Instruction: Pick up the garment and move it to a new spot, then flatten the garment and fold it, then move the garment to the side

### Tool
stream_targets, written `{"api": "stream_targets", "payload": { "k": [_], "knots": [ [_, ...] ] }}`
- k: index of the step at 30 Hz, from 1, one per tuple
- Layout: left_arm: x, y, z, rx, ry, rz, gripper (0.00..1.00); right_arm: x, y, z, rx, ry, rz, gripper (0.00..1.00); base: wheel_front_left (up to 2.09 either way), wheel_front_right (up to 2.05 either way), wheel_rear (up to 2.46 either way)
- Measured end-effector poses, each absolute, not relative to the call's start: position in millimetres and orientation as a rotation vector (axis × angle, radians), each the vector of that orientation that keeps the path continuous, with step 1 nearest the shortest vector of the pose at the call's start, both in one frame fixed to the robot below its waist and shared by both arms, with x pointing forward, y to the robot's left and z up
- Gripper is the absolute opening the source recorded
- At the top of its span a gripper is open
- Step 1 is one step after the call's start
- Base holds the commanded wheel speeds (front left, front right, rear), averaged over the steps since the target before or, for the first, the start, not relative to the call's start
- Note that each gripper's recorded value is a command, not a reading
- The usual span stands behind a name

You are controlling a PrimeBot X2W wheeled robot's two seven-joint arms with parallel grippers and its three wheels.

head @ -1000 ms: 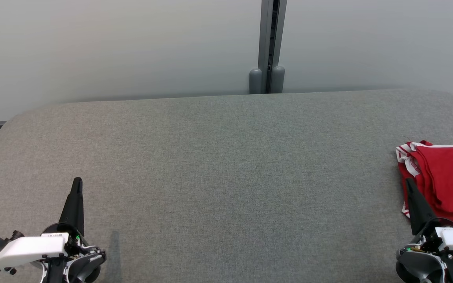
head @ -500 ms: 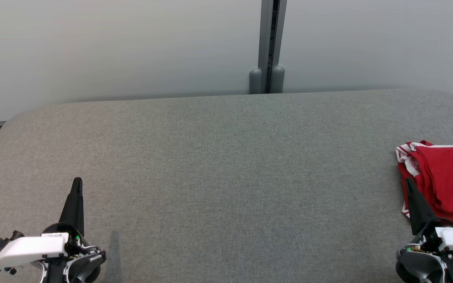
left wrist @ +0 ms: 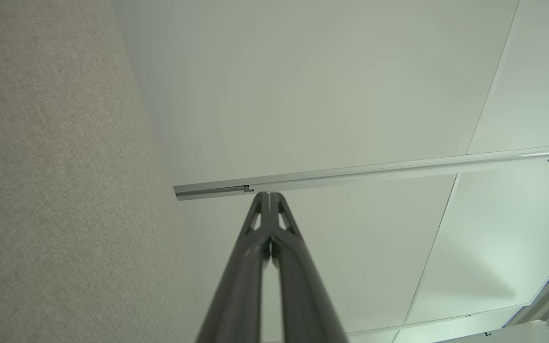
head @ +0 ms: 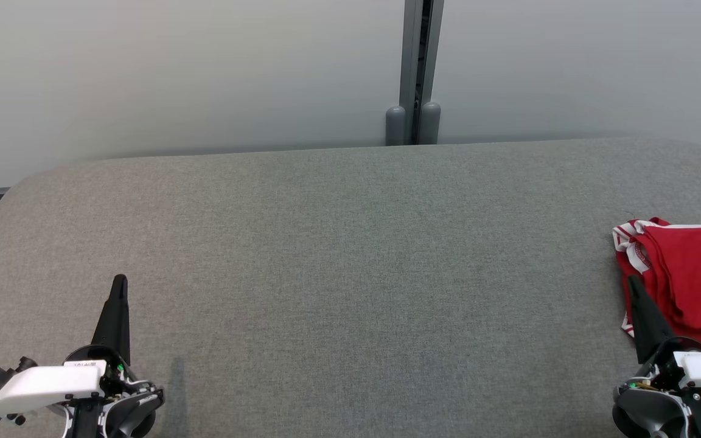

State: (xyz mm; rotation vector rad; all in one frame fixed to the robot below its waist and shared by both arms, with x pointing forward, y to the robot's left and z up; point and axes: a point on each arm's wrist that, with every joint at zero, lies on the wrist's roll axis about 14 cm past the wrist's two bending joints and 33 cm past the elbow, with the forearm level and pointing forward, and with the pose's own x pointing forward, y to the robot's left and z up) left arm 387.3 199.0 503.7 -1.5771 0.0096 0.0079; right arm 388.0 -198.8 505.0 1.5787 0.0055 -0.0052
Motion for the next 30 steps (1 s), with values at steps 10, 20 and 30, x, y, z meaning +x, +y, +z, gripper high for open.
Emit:
{"api": "stream_targets", "payload": {
  "k": [10, 20, 30],
  "knots": [
    [387.3, 199.0, 503.7, -1.577, 0.010, 0.008, 0.00, 388.3, -198.7, 505.3, 1.579, 0.005, -0.005, 0.00, 0.00, 0.00, 0.00],
    [387.3, 199.0, 503.7, -1.577, 0.010, 0.008, 0.00, 388.4, -198.7, 505.6, 1.579, 0.004, -0.004, 0.00, 0.00, 0.00, 0.00],
    [387.3, 199.0, 503.7, -1.577, 0.010, 0.008, 0.00, 388.5, -198.7, 505.6, 1.579, 0.004, -0.004, 0.00, 0.00, 0.00, 0.00]
  ]
}}
